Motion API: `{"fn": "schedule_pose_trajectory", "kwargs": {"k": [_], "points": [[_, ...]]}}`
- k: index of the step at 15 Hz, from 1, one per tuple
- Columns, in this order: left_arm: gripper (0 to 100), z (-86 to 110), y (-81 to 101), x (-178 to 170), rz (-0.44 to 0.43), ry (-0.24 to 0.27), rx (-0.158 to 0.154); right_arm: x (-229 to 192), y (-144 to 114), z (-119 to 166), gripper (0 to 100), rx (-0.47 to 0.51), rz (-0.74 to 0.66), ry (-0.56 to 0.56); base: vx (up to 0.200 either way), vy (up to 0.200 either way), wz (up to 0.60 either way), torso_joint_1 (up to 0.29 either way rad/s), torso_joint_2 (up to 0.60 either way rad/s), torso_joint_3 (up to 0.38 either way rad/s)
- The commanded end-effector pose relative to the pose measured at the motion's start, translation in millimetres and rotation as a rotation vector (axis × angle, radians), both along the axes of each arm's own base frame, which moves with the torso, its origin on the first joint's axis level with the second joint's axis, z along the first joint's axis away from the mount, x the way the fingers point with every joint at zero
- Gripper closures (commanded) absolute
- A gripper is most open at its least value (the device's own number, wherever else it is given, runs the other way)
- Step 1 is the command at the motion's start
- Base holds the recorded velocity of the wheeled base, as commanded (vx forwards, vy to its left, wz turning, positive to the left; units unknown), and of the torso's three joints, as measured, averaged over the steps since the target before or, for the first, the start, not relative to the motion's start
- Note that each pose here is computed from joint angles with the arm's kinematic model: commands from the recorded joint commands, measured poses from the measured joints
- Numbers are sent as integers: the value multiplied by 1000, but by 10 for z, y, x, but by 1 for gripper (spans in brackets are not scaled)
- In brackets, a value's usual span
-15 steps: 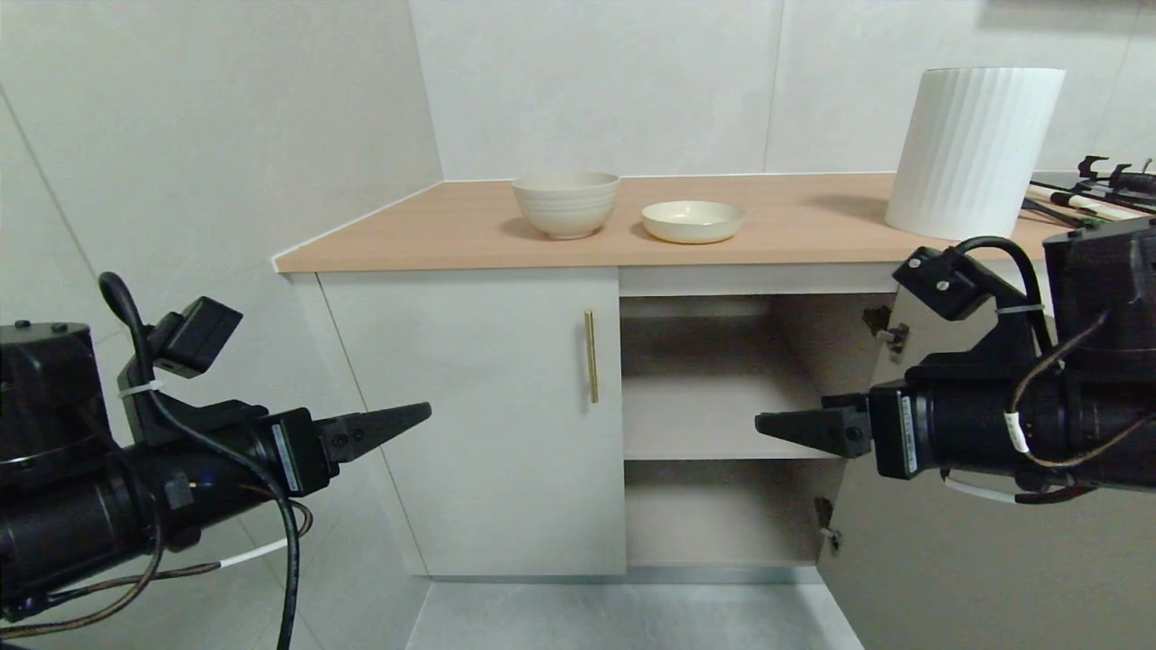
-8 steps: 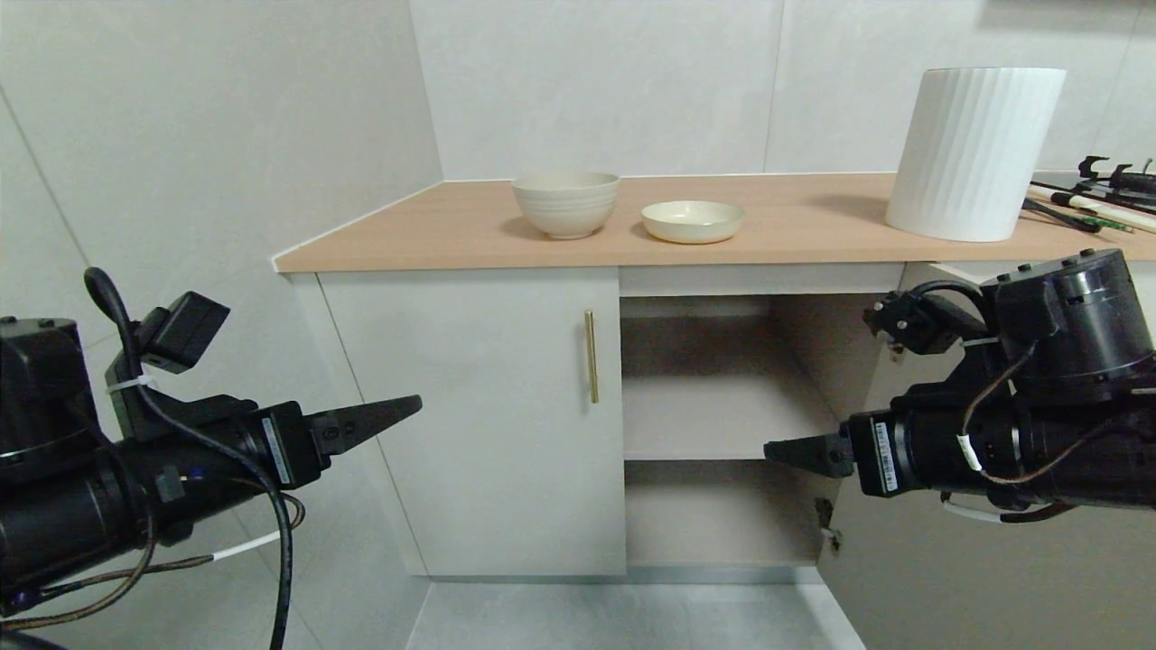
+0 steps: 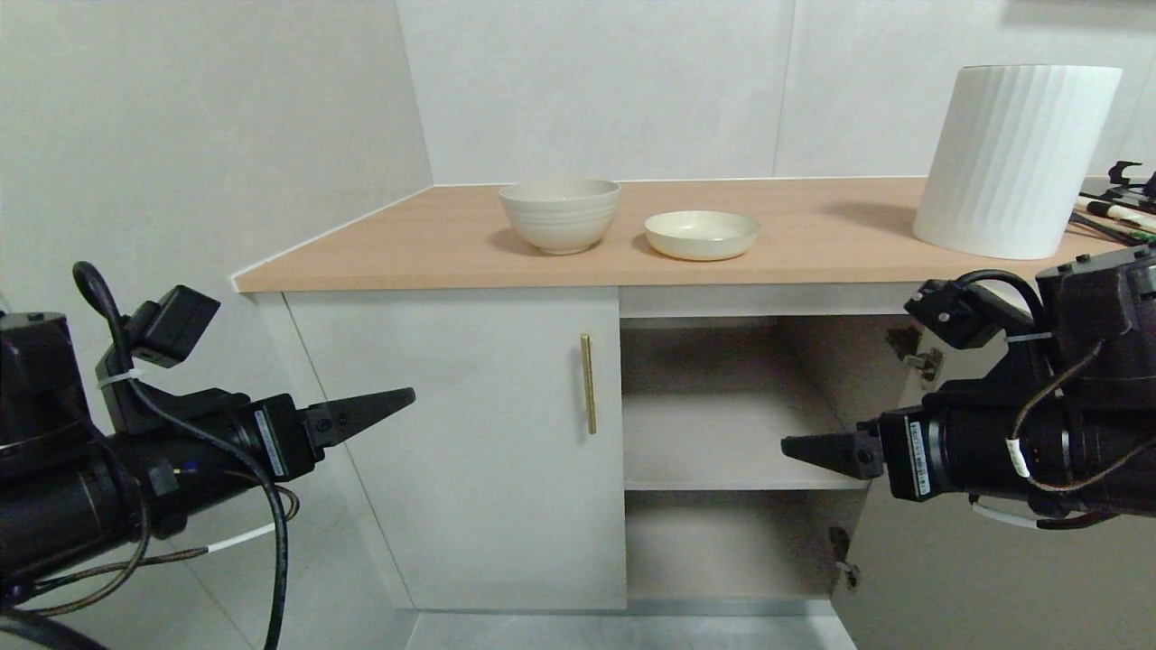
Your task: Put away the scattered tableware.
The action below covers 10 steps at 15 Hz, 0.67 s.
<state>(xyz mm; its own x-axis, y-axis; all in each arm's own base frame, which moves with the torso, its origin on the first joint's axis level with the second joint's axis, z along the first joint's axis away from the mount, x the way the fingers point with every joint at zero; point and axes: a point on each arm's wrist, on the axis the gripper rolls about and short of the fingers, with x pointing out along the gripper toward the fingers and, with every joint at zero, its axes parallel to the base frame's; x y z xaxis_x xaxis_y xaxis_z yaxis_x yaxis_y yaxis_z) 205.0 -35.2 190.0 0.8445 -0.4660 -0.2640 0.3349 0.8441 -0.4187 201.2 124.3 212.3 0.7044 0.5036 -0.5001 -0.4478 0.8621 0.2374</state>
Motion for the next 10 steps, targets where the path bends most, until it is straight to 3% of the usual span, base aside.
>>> {"fn": "schedule_pose_trajectory", "kwargs": {"k": [1, 6, 10], "points": [[0, -4, 0, 5, -1, 1, 1, -19, -11, 12, 0, 3, 1, -4, 200, 0, 0, 2, 2, -2], [0, 6, 1, -4, -1, -4, 0, -44, -18, 18, 0, 4, 5, -9, 200, 0, 0, 4, 1, 6], [0, 39, 6, -49, -3, -21, -4, -76, -28, 12, 0, -11, 24, -18, 0, 0, 0, 0, 0, 0]]}}
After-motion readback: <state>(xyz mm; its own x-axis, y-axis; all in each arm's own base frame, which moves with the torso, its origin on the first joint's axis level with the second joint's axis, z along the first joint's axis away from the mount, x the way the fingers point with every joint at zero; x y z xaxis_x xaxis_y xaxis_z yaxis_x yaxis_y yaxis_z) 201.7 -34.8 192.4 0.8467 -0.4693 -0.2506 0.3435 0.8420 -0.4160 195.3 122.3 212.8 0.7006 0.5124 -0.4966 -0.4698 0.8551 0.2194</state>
